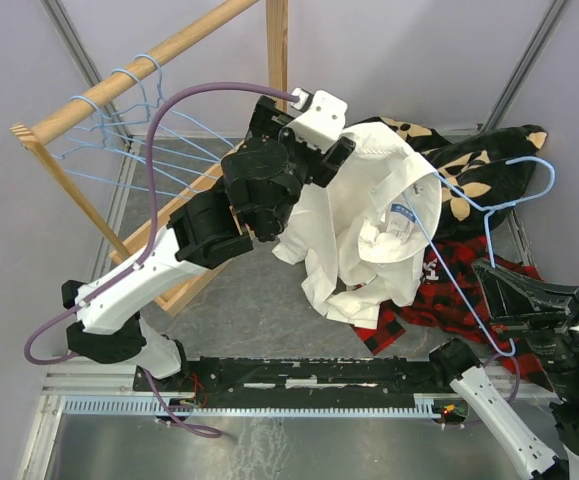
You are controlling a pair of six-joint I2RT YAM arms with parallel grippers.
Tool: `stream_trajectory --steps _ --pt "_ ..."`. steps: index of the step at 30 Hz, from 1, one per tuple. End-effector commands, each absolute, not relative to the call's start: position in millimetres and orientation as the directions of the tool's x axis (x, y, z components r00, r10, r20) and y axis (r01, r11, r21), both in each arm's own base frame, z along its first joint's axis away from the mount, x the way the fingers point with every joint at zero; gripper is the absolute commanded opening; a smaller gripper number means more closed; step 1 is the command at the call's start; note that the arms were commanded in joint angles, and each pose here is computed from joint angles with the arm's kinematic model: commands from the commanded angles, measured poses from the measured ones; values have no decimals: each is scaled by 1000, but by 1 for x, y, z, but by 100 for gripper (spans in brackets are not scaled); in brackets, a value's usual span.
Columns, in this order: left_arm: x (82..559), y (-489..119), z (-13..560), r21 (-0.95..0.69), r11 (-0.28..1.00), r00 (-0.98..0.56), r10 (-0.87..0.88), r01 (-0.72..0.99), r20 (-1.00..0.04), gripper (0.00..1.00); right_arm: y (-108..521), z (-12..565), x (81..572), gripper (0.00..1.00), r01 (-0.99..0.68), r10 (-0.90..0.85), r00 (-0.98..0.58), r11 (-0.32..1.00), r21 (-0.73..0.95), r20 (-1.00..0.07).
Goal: Place the shirt on the hanger
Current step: Hang the shirt on the hanger.
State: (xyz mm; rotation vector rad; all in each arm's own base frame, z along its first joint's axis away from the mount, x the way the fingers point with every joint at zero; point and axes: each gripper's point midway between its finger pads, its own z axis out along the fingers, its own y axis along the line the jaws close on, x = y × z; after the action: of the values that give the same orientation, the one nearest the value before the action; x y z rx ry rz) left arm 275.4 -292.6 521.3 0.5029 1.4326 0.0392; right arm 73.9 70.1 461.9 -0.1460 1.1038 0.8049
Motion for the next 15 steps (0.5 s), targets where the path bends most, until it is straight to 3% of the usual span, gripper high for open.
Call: stream_trajectory --steps 1,9,15 --pt "253 -270 534 90 935 73 70 342 -995 97 49 479 75 0 -578 538 272 754 311 -798" --pt "204 -335 520 -30 690 -9 -34 723 -999 91 60 477 89 0 -589 551 244 738 329 -798" --pt "186 -374 507 -26 598 -10 -30 801 -999 88 68 473 93 0 -610 561 211 715 341 -800"
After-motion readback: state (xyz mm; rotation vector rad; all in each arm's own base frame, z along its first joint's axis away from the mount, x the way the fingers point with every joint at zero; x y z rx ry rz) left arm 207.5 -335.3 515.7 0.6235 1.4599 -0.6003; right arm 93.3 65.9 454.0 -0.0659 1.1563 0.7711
